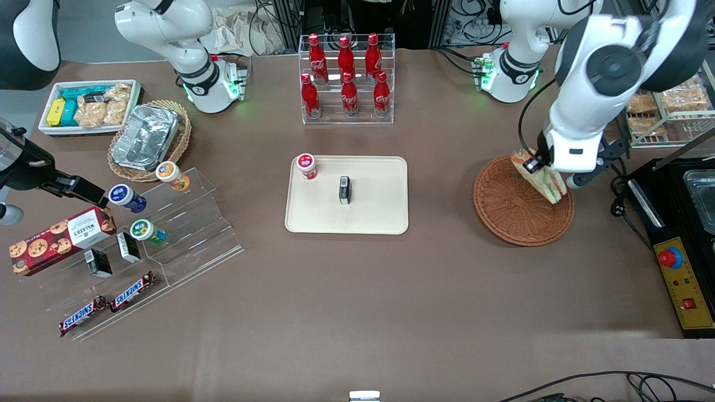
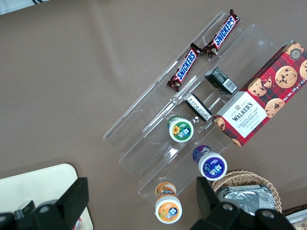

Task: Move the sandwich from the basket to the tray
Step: 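Lift the sandwich upright out of the basket with the left gripper, then carry the sandwich over the cream tray with the left gripper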

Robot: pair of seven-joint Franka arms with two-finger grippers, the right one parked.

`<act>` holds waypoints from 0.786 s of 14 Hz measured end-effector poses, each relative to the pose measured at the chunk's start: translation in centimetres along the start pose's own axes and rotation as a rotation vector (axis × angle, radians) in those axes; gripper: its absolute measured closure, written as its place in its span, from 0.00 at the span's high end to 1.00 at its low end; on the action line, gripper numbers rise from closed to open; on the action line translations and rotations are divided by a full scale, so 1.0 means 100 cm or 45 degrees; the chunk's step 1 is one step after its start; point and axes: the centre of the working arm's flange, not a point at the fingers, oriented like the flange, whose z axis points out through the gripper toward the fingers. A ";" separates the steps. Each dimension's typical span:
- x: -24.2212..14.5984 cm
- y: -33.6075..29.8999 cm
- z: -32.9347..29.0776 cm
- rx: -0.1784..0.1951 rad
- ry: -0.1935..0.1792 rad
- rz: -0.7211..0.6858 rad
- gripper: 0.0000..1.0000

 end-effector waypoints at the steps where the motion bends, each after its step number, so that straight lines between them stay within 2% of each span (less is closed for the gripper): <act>1: -0.001 -0.002 -0.020 -0.028 -0.033 0.059 0.14; 3: -0.002 -0.008 -0.053 -0.091 -0.093 0.171 0.14; 7: -0.021 0.007 -0.068 -0.165 -0.146 0.330 0.14; 9: -0.053 0.039 -0.064 -0.166 -0.142 0.429 0.14; 11: -0.082 0.075 -0.055 -0.195 -0.107 0.515 0.14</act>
